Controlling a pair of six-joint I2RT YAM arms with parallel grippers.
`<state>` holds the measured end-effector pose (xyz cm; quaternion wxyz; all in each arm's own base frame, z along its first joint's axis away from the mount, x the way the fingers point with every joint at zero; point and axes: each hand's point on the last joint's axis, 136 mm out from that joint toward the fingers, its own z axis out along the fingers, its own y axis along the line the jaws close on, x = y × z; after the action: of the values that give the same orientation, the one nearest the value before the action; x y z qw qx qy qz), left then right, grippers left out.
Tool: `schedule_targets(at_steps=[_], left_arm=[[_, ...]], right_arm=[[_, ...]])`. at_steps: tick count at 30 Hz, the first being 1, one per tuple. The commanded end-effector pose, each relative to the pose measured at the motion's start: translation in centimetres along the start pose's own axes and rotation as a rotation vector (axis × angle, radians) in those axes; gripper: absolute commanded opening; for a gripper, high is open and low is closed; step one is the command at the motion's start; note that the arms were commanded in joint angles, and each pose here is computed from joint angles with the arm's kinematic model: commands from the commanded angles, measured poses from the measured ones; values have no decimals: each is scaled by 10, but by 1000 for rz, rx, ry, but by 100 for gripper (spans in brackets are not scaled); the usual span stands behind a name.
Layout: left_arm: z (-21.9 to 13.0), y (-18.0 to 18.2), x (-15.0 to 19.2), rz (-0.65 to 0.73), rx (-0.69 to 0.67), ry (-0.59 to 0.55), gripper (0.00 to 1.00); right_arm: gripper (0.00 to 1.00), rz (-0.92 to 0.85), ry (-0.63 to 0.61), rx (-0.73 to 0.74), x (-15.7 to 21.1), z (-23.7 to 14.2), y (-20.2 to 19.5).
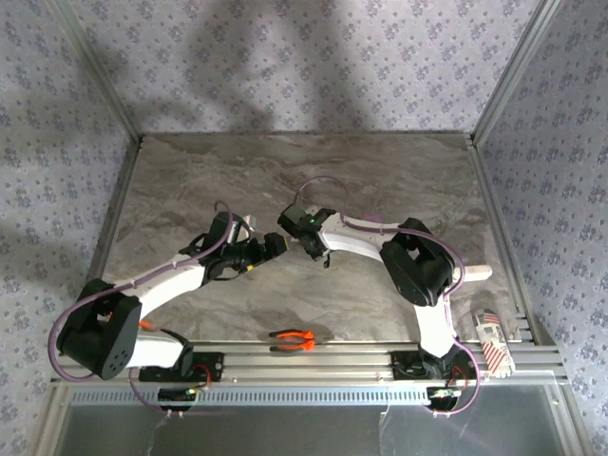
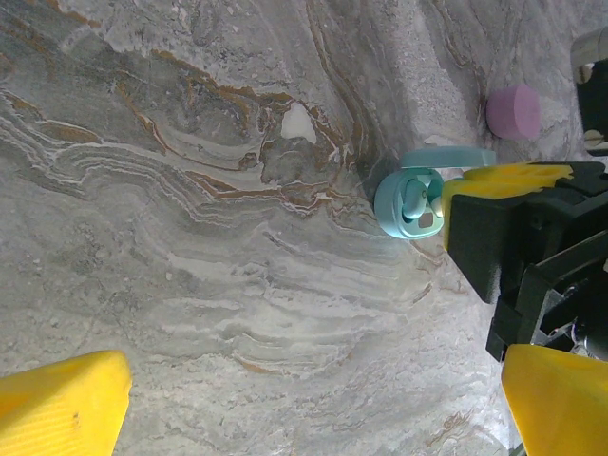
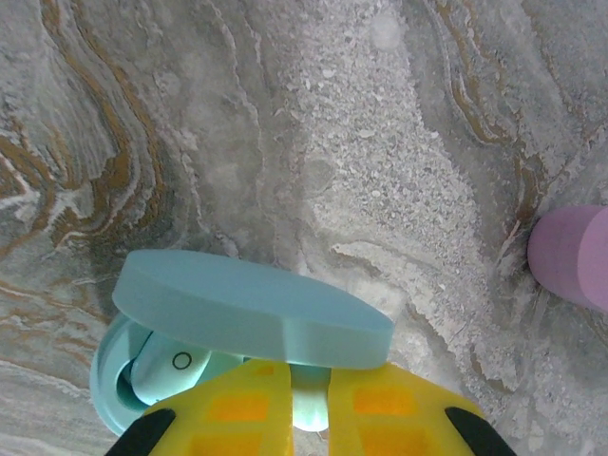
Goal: Insert the wireless bluetooth earbuds into the charging case
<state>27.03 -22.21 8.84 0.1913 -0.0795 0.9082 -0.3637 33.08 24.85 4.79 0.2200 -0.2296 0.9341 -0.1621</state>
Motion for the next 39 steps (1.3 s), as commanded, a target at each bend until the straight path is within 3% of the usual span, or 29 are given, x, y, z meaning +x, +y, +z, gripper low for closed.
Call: schedule_targets(at_steps=[1, 39], left_arm=[[-1, -7, -5, 8, 33, -5, 100], [-2, -11, -6, 15, 39, -5, 100]], right_arm=[[12, -10, 27, 40, 11, 4, -2], [25, -6, 6, 11, 8, -19, 7]])
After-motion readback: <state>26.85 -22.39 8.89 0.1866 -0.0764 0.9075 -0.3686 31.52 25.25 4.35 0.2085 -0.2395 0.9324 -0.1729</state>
